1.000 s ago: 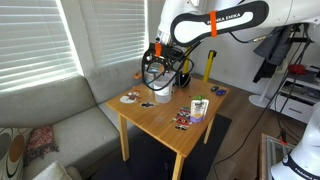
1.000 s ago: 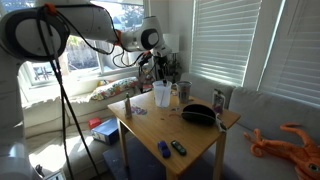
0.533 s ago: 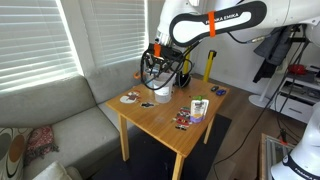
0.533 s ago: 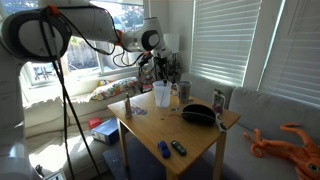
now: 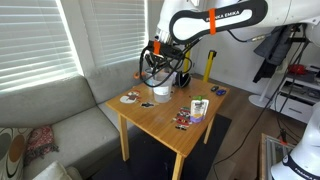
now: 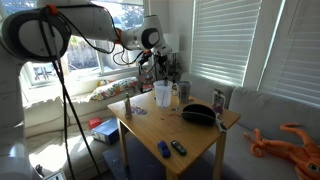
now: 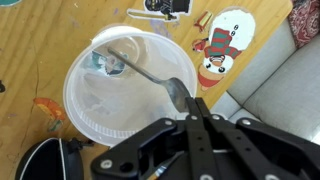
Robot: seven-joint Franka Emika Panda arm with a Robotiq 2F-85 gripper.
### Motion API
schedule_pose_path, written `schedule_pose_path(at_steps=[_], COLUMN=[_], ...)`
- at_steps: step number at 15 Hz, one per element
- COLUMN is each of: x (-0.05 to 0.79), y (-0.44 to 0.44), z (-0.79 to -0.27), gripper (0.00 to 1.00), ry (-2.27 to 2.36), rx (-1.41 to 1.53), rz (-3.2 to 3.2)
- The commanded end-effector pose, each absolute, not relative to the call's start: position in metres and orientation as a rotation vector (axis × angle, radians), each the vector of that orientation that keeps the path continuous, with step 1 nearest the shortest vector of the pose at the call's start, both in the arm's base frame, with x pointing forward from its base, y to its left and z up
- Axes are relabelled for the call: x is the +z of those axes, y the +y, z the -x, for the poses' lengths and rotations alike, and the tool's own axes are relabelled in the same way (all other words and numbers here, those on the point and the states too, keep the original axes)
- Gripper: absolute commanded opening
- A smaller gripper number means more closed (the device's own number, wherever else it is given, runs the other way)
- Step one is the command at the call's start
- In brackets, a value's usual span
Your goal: Remove the spoon from the transparent cup and put the silver cup inside the transparent cup, then put the spoon in the silver cup
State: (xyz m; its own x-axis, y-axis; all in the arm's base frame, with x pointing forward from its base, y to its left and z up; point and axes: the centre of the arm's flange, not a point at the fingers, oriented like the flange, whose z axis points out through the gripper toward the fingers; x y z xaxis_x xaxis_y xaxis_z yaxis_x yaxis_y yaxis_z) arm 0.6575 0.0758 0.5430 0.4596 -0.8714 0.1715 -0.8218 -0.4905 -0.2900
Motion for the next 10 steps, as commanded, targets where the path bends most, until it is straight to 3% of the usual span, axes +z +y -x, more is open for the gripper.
schedule_pose_path(at_steps=[1, 10], x=[0.552, 0.598], y=[0.079, 0.085], z=[-0.66, -0.632], gripper=[0.0, 0.0], ry=[1.48, 1.463], rx=[-0.423, -0.526], rz=[2.535, 2.484])
